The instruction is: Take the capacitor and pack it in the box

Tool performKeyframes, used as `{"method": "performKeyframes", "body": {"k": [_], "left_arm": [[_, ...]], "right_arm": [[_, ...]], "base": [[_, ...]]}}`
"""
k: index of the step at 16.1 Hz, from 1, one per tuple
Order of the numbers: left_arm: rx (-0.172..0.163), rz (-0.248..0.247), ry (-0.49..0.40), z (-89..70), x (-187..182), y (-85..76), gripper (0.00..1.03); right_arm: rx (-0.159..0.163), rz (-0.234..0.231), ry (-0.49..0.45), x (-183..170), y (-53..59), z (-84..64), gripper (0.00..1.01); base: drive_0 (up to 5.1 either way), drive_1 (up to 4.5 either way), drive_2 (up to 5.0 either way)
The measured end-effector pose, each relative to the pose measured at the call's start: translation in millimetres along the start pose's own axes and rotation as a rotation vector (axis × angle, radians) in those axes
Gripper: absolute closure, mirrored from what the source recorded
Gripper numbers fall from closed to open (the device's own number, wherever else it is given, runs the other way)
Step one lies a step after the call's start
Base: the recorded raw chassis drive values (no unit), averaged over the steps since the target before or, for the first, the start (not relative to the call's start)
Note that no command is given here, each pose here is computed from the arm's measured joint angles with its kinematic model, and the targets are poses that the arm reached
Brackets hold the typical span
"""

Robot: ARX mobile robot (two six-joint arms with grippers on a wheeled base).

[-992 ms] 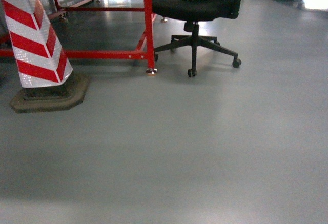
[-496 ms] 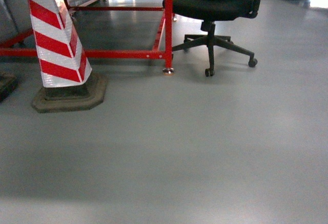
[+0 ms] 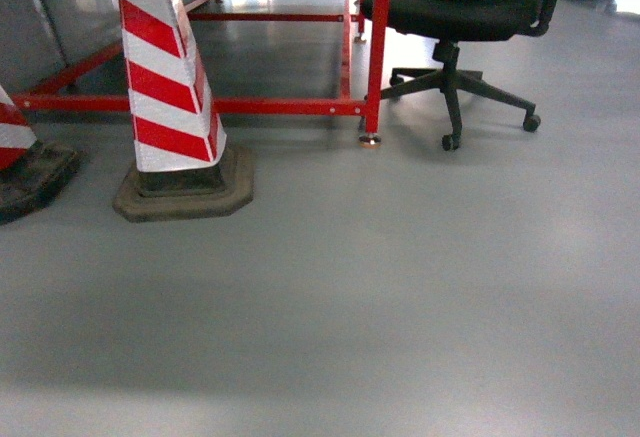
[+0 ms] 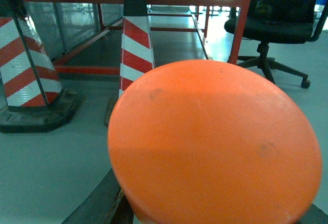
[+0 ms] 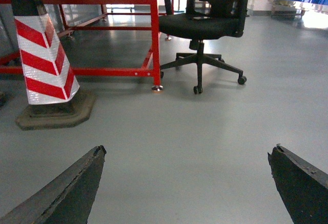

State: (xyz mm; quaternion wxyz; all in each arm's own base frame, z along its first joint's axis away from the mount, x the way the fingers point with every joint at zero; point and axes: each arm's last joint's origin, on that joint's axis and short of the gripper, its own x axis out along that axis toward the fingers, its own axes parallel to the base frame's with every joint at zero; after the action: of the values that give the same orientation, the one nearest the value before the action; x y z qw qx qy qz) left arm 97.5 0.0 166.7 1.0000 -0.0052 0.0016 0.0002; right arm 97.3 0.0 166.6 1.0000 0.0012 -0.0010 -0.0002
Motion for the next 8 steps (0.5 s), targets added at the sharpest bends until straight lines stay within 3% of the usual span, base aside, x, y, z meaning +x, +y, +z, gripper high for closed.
{"method": "performKeyframes", "body": {"k": [8], "left_arm": [[0.0,0.0,0.001,-0.1,0.0,0.0,0.59]], "right_arm": [[0.0,0.0,0.003,0.0,0.0,-0.3,0.03]], "base": [[-5.1,2.34,2.3]]}}
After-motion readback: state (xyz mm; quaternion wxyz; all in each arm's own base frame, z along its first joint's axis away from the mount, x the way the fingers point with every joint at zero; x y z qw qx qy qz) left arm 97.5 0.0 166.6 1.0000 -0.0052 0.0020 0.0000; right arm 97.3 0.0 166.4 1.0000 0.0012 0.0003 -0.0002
